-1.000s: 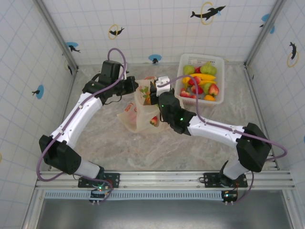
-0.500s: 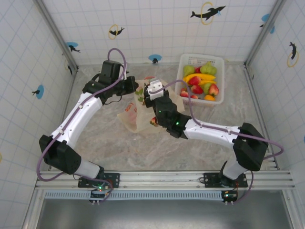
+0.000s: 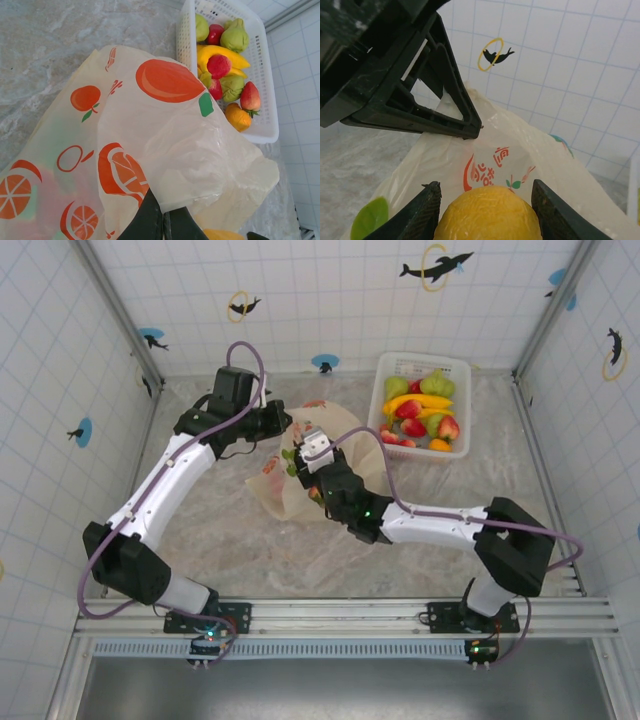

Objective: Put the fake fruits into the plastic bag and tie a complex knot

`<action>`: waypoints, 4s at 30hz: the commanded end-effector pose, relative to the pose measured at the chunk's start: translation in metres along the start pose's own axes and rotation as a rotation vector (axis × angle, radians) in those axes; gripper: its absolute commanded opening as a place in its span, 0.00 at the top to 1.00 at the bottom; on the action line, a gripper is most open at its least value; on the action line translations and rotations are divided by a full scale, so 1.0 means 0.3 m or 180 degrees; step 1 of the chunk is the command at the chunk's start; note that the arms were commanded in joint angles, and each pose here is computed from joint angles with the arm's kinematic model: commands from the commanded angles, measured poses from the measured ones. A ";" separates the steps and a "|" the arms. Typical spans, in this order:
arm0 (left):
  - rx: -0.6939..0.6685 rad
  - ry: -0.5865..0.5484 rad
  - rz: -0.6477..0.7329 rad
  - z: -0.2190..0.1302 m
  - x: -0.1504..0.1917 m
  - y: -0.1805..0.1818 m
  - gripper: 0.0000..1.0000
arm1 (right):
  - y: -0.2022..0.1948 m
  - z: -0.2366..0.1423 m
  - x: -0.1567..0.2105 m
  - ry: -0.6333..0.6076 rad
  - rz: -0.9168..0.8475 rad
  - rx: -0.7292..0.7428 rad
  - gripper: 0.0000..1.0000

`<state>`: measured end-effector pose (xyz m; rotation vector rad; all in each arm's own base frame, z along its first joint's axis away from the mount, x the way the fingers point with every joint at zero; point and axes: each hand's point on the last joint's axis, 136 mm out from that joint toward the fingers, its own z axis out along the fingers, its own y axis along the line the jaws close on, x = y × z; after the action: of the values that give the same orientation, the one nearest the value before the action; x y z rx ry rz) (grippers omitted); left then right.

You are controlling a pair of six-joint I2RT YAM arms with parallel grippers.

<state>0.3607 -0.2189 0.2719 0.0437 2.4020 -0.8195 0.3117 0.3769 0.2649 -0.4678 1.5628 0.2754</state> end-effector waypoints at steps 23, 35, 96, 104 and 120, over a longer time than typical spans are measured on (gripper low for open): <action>0.0052 -0.0095 0.0050 -0.020 -0.036 -0.018 1.00 | -0.136 0.177 0.036 0.0370 0.0563 -0.0110 0.26; 0.0043 -0.0070 0.0041 -0.005 -0.030 -0.009 1.00 | -0.174 0.056 -0.099 0.0361 0.0971 -0.0274 0.18; -0.0069 -0.0189 0.0126 -0.045 -0.056 -0.006 1.00 | -1.102 0.410 0.693 0.1974 0.3156 0.1090 0.41; -0.0086 -0.0179 0.0129 -0.046 -0.050 -0.002 1.00 | -1.114 0.402 0.647 0.1760 0.3209 0.1017 0.59; -0.0055 -0.0167 0.0129 -0.035 -0.047 -0.004 1.00 | -1.040 0.086 0.244 0.0941 0.2756 0.0677 0.59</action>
<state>0.3652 -0.2155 0.2778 0.0577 2.3794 -0.7789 0.4912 0.1038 0.1820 0.4685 2.1205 0.6934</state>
